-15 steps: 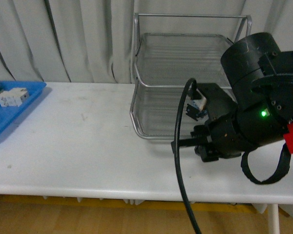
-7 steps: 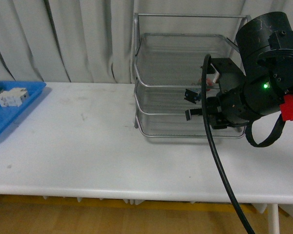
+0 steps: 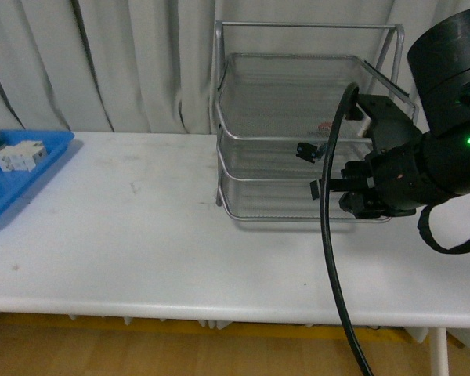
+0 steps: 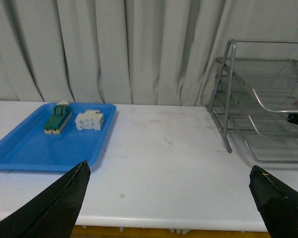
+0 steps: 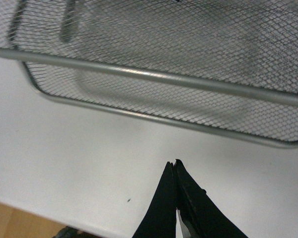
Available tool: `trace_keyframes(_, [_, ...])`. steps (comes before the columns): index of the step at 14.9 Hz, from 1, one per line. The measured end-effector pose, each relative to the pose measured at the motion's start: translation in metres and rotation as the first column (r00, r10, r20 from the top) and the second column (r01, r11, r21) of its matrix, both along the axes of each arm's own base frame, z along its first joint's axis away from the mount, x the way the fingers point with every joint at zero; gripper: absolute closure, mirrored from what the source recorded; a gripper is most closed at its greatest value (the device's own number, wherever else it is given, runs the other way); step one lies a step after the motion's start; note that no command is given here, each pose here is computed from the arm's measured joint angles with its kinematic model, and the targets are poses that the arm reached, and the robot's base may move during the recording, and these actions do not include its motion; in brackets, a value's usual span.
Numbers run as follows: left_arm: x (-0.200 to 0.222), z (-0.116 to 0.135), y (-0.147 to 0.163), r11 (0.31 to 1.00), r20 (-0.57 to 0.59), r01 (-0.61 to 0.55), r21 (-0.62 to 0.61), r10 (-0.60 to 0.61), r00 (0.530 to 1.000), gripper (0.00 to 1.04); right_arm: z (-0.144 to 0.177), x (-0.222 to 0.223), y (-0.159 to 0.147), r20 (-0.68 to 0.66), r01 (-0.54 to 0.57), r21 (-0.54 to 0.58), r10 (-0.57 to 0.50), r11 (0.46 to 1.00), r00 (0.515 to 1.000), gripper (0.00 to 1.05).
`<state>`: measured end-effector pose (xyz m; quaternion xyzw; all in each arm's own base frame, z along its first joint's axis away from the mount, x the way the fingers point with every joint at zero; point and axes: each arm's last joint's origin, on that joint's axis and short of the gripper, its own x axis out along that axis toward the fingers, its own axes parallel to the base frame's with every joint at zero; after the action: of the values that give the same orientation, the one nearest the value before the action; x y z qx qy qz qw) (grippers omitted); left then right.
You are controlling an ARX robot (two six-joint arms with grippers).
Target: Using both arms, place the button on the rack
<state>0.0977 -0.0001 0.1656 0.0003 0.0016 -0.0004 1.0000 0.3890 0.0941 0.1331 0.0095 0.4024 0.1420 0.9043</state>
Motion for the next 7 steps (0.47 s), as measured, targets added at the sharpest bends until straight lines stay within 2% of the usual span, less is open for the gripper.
trace_keyframes(2, [0.000,0.000,0.000,1.000,0.000,0.000,0.000,0.000,1.000,0.07,0.018,-0.027,-0.005,0.040,-0.029,0.068,0.027,0.997,0.999,1.03])
trace_keyframes(4, [0.000,0.000,0.000,1.000,0.000,0.000,0.000,0.000,1.000,0.07,0.034,-0.063,-0.016,0.063,-0.062,0.193,0.051,0.979,0.997,1.03])
trace_keyframes(7, [0.000,0.000,0.000,1.000,0.000,0.000,0.000,0.000,1.000,0.07,0.051,-0.106,-0.047,0.093,-0.027,0.374,-0.009,0.927,0.996,1.03])
